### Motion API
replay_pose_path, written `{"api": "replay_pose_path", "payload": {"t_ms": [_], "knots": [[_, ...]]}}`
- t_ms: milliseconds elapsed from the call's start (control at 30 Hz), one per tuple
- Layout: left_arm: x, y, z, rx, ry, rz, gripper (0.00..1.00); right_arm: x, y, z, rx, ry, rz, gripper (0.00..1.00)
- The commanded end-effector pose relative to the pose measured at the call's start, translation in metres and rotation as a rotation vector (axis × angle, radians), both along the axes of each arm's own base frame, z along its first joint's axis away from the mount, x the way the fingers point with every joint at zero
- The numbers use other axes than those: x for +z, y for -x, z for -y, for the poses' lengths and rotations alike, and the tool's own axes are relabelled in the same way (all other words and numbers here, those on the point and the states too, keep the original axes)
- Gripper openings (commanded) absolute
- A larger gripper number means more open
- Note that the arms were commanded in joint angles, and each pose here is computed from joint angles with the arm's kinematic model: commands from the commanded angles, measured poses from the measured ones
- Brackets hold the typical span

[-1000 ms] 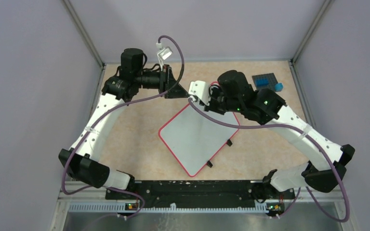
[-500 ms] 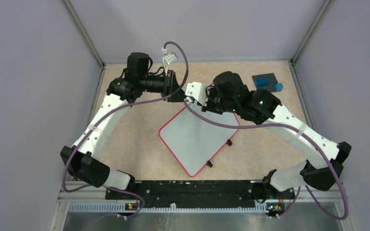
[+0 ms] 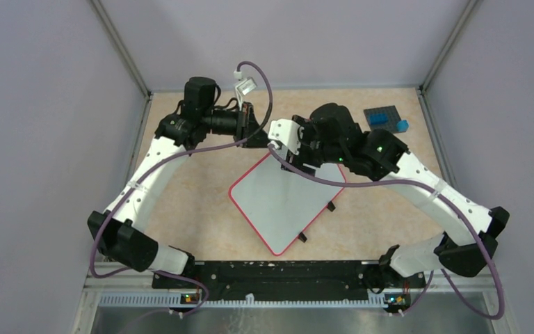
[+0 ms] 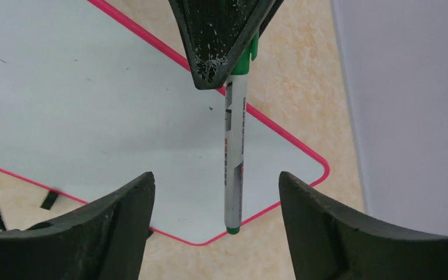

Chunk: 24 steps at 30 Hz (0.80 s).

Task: Write a sentence on the whiteboard
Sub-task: Pass from the right arm to the left, then pass from the left arm to the right

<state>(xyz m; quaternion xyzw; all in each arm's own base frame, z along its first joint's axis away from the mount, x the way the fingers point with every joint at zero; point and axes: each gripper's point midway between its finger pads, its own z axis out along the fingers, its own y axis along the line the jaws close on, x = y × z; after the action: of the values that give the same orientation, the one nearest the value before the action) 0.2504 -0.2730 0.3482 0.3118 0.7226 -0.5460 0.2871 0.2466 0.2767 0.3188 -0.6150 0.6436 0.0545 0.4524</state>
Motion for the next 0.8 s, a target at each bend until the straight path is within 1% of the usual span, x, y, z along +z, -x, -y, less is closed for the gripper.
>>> {"api": "replay_pose_path", "payload": {"t_ms": [0,67,100,200,333,467,567,767], "knots": [[0.027,0.007,-0.007,-0.006,0.081,0.108,0.00,0.056,0.012,0.004,0.037,-0.256,-0.035,0.80],[0.036,0.010,-0.010,-0.011,0.129,0.127,0.00,0.079,0.014,0.010,0.048,-0.391,-0.091,0.85],[0.040,0.011,-0.012,-0.016,0.153,0.130,0.00,0.092,0.016,0.014,0.056,-0.463,-0.124,0.85],[0.056,0.017,-0.018,-0.022,0.234,0.176,0.00,0.123,0.024,0.021,0.097,-0.655,-0.244,0.86],[0.073,0.022,-0.024,-0.016,0.312,0.238,0.00,0.140,0.035,0.021,0.146,-0.838,-0.451,0.85],[0.084,0.025,-0.024,-0.009,0.356,0.265,0.00,0.136,0.041,0.009,0.197,-0.923,-0.612,0.83],[0.086,0.029,-0.025,-0.009,0.394,0.249,0.00,0.130,0.039,0.002,0.186,-0.984,-0.728,0.81],[0.089,0.035,-0.025,-0.019,0.441,0.224,0.00,0.129,0.037,-0.007,0.227,-1.042,-0.852,0.75]]}}
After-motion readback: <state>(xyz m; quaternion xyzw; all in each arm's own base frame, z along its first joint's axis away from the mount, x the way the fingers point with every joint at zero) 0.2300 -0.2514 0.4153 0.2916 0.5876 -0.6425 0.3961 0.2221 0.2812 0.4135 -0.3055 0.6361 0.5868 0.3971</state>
